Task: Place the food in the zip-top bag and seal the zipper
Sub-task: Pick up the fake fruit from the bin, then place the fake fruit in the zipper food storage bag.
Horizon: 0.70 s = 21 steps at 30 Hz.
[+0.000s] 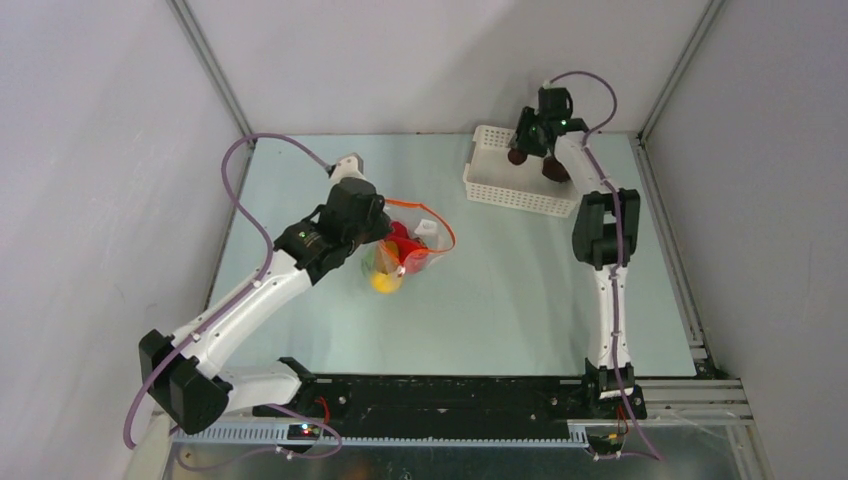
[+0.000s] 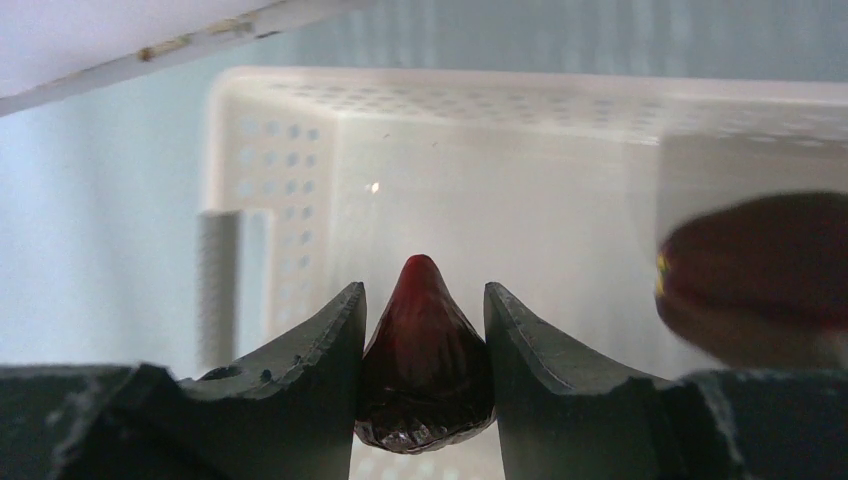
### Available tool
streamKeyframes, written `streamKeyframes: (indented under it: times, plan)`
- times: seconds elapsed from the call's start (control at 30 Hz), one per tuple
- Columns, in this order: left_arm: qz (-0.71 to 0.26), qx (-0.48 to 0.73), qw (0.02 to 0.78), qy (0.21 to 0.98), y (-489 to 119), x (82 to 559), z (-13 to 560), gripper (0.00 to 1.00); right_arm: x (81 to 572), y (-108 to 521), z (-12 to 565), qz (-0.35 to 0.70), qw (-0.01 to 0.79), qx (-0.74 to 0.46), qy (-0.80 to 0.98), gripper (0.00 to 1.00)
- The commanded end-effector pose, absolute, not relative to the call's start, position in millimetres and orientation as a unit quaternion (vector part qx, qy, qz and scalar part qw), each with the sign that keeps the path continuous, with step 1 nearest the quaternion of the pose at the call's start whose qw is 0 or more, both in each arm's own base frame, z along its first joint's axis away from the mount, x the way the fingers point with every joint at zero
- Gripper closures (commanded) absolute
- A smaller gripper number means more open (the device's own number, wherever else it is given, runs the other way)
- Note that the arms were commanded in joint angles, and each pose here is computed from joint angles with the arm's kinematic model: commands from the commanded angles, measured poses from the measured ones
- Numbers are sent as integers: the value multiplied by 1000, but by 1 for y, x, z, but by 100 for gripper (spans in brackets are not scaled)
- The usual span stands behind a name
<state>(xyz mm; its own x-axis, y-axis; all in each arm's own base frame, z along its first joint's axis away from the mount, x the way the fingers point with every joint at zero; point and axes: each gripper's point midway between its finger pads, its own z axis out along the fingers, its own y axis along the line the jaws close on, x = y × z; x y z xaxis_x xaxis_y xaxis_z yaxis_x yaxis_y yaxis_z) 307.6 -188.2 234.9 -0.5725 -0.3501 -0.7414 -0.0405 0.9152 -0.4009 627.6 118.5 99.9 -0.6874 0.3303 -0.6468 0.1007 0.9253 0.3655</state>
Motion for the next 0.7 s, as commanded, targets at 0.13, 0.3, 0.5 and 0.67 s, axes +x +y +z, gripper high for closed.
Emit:
streamKeyframes:
  times: [0.13,0.3,0.5,0.67]
  plan:
    - [-229,-119,473,842,-201,314,252,100,549,145,295,188,518,24,834,63]
    - [-246,-119,471,839,-206,313,249,100,459,181,335,252,528,-31,810,63]
    - [-265,-113,476,831,-210,311,256,100,348,265,350,370,499,-141,771,63]
    - [-275,-101,474,830,-213,307,259,100,297,316,336,397,466,-188,768,63]
